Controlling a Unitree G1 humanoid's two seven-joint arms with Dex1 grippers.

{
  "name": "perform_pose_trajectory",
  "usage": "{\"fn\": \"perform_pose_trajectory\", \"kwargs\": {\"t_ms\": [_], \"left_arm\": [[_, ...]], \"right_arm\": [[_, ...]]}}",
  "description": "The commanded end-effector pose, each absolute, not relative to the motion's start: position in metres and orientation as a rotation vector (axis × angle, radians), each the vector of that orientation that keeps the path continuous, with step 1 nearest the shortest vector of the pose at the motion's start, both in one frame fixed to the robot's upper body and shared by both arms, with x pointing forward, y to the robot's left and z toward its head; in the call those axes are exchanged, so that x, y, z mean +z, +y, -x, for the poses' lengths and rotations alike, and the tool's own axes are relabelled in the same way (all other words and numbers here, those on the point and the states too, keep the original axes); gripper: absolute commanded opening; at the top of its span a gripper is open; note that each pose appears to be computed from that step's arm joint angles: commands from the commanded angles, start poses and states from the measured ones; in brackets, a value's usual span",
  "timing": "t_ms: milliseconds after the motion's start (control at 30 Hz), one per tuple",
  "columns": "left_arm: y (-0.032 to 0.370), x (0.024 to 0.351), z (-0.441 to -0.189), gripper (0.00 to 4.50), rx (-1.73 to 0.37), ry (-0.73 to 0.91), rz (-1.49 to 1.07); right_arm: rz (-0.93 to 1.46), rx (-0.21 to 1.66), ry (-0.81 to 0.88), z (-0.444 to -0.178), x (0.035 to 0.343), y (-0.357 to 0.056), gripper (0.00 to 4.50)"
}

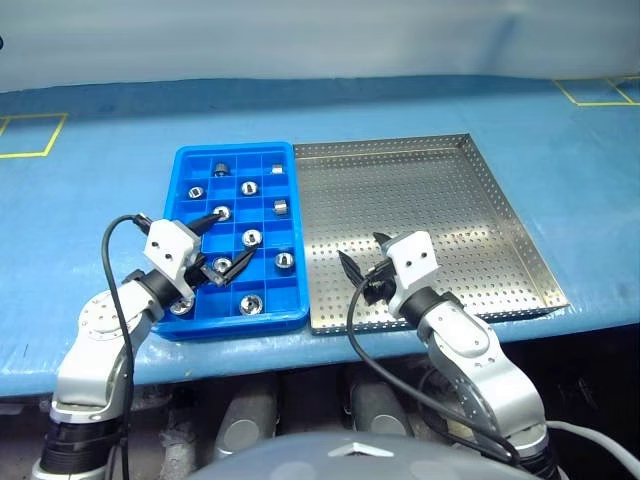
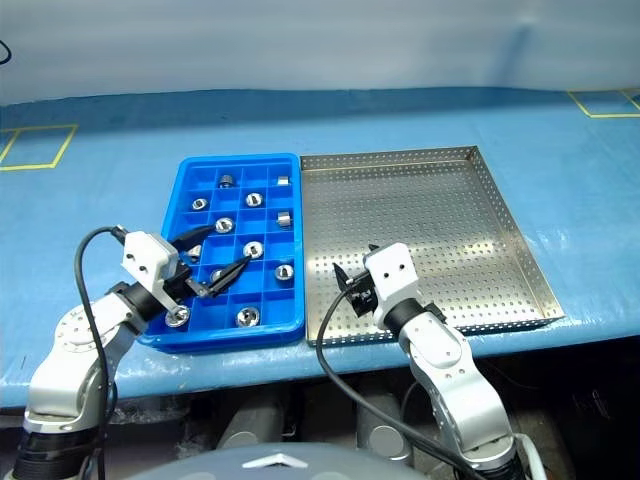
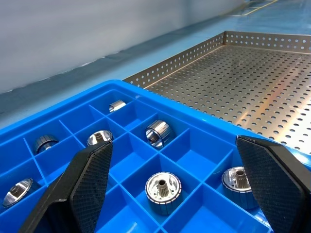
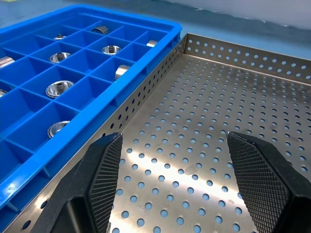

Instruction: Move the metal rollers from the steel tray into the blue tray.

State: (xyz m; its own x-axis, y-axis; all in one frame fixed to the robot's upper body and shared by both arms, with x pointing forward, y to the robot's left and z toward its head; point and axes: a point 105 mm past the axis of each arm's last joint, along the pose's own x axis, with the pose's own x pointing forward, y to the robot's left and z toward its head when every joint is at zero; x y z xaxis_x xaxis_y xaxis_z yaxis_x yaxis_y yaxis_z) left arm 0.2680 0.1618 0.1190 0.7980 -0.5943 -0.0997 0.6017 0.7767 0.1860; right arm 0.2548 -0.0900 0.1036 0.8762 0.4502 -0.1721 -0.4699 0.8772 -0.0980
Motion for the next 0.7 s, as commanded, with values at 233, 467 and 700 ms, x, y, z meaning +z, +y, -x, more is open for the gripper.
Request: {"fn": "perform_pose_trajectory", "kwargs": {"t_ms": [233,467,700], "left_arm": [[0.149,0.126,-0.265,4.44,-0.689,0.015,-0.262],[0.144,0.123,-0.268,4.44,-0.696,0.027,-0.267],[0.139,0.125,-0.268,4.44,-0.711,0.029,-0.26]], "right_arm": [[0.14,0.464,0.1,-0.255,0.112,-0.09,3.62],[0.135,0.416,0.096,-0.258,0.113,-0.096,3.62],[0.137,0.409,0.098,-0.257,0.113,-0.097,3.62]]}}
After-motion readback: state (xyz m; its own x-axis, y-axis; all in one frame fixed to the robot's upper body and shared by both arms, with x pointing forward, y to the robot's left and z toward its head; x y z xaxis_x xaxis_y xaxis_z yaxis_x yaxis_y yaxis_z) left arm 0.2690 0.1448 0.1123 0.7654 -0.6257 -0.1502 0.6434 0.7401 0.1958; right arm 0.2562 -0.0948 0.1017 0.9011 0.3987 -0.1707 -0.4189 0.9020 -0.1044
